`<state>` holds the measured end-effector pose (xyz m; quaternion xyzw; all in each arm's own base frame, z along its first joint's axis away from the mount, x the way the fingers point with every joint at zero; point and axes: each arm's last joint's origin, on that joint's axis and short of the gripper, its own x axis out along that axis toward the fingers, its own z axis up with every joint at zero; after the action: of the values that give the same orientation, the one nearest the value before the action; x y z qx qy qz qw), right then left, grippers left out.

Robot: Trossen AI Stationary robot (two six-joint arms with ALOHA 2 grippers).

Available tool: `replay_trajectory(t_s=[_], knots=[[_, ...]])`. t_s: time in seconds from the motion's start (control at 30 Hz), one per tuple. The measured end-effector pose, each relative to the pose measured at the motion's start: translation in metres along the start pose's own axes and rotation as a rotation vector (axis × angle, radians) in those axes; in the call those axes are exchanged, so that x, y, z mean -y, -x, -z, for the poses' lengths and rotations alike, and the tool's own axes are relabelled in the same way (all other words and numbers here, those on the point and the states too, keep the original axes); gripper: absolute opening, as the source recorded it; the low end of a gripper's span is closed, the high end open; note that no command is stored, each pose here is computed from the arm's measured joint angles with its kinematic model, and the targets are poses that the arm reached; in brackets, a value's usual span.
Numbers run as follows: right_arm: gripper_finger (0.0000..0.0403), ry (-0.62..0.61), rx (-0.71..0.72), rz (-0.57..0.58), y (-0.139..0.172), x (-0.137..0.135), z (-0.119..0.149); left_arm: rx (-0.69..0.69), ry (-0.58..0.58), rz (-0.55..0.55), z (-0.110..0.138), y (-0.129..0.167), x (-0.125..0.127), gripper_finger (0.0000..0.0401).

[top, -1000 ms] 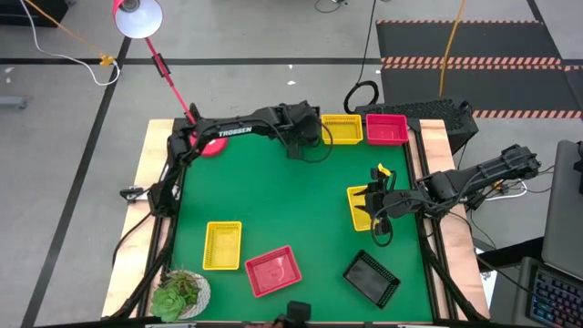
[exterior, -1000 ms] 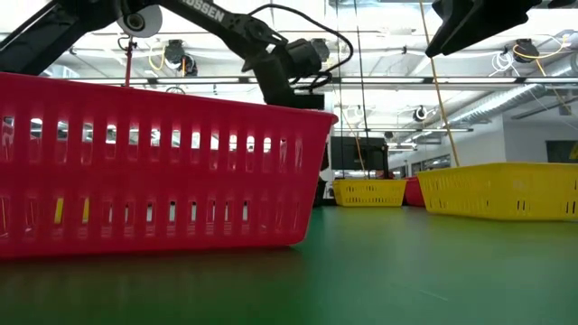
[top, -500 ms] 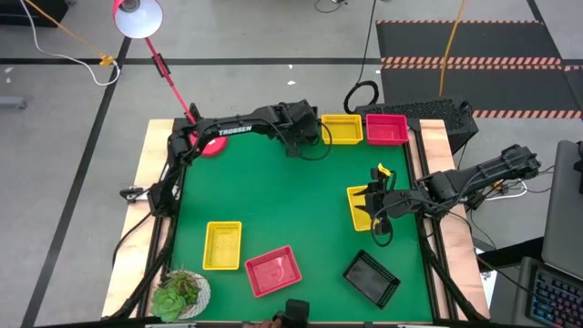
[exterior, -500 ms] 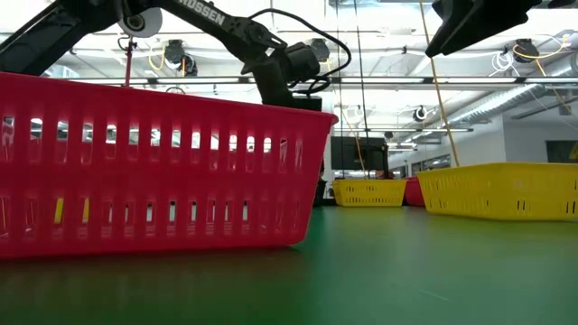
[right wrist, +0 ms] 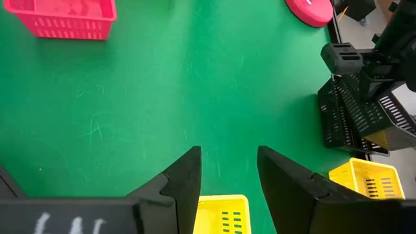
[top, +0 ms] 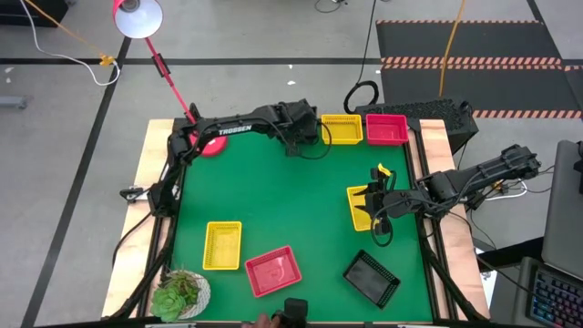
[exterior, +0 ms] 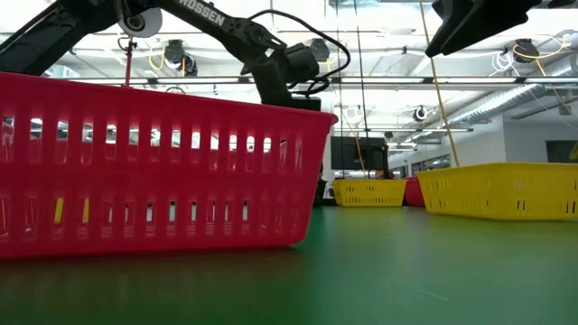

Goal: Stack baskets by color
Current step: Stack the left black bin on the top black bin

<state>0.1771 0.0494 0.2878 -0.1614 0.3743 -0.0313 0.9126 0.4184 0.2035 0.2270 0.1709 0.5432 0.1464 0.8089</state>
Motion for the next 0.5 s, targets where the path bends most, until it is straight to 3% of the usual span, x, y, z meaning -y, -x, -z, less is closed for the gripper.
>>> replay_trajectory(t_s=[0.5], knots=[[0.0143,0.0,0.0,0.0,0.0,-0.0001,0.0,-0.008,0.001,0.009,0.0008,0.0,0.0008,0.0047]])
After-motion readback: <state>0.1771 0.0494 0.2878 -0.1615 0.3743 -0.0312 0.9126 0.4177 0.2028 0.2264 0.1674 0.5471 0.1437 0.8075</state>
